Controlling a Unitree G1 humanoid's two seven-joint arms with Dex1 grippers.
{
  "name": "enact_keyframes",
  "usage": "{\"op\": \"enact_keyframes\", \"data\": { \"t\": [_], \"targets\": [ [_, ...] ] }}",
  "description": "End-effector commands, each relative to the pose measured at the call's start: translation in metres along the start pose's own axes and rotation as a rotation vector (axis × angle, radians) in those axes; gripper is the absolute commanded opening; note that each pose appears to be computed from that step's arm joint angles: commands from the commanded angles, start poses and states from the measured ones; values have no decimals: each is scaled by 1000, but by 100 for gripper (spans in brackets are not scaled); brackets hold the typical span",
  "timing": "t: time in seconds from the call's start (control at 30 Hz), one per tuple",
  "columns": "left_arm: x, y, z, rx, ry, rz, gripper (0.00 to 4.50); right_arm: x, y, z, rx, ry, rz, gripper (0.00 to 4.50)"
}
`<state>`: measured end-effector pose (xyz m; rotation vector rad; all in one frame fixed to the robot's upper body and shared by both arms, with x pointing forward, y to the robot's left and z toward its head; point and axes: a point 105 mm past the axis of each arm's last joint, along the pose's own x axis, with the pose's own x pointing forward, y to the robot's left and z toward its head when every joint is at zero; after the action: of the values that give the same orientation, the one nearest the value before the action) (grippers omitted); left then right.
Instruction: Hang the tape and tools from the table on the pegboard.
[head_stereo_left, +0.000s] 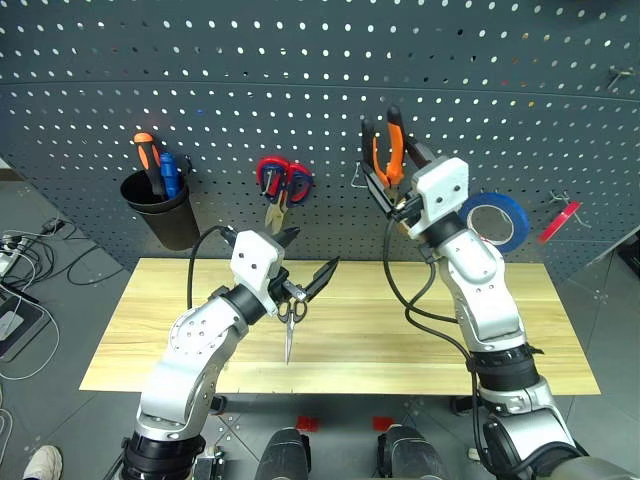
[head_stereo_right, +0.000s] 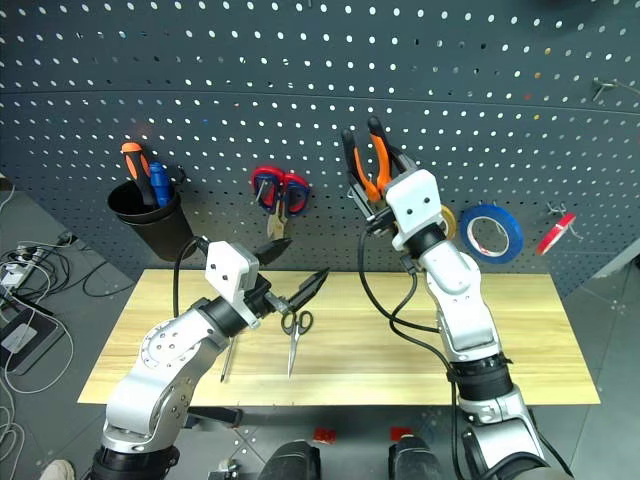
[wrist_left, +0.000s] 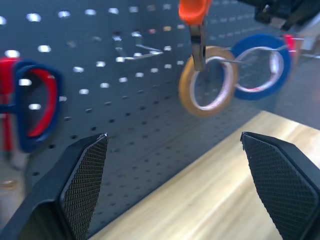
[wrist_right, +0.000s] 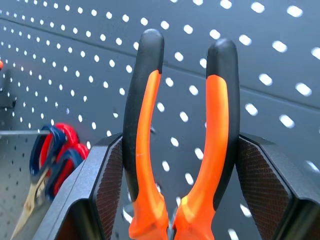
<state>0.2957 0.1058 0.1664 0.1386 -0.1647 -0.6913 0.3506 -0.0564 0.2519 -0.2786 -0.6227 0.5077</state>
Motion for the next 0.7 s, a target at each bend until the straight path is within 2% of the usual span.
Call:
{"op": "enact_keyframes", "data": {
  "t": [0.03,0.3,0.53,0.7],
  "targets": [
    [10,7,15,44,-65,18,450,12,-2,16,-33,-92,-17,303],
    [31,9,23,55,-117,0,450,21,-4,16,-68,-127,-27,303],
    [36,3,21,55,-118,-38,450,31,-8,35,-62,-205,-50,303],
    [35,4,17,77,-105,-52,450,38,3,29,-22,-195,-28,303]
  ]
}}
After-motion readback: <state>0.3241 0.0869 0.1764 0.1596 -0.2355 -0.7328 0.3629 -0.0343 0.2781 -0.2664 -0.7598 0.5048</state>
